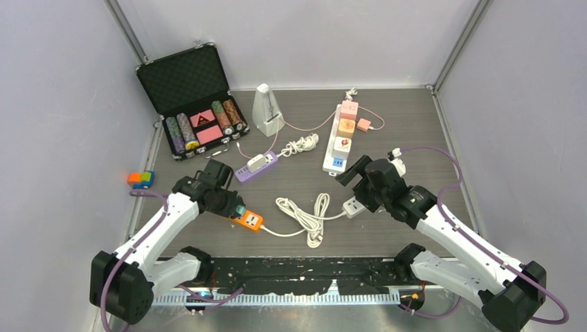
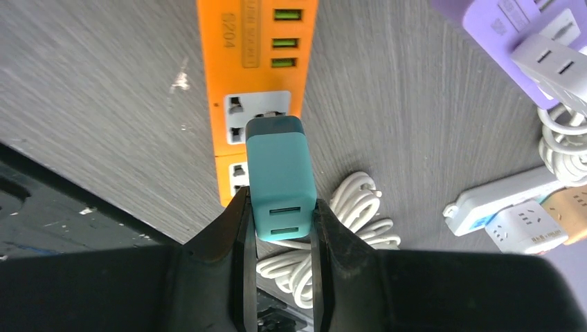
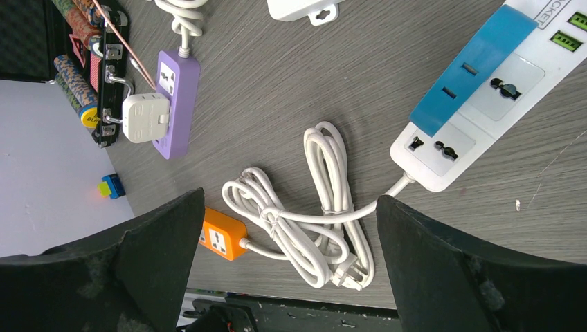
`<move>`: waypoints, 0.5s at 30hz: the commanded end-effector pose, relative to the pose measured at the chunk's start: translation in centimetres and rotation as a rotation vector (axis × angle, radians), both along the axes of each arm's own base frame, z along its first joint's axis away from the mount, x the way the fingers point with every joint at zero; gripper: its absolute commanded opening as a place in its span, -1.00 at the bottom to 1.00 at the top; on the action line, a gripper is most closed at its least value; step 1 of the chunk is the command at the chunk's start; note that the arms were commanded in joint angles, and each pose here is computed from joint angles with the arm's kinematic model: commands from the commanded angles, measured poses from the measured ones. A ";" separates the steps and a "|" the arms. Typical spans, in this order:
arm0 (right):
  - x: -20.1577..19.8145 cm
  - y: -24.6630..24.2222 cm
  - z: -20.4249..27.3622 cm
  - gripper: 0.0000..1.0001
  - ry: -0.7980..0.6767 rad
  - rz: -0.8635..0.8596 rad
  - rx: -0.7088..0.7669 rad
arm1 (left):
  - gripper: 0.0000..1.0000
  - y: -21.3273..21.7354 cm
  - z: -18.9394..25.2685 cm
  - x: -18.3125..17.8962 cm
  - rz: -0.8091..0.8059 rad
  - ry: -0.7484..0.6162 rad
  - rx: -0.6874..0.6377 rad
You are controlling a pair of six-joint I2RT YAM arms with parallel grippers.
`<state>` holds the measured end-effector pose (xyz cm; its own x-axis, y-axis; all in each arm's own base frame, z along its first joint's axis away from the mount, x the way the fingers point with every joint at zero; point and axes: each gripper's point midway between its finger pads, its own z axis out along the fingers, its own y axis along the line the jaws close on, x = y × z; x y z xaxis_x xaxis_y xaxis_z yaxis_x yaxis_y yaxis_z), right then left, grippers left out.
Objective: Insert the plug
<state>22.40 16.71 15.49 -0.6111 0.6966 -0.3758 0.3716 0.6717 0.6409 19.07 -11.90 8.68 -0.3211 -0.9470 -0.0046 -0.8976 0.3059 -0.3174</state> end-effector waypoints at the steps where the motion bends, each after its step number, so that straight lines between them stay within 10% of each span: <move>1: 0.7 0.0 1.1 0.97 -0.035 -0.028 0.033 | -1.00 3.3 -0.8 -3.5 0.059 0.124 0.140; 15: 0.6 0.0 1.0 0.98 -0.031 -0.028 0.038 | -1.00 1.3 -1.2 -2.2 0.014 0.059 0.035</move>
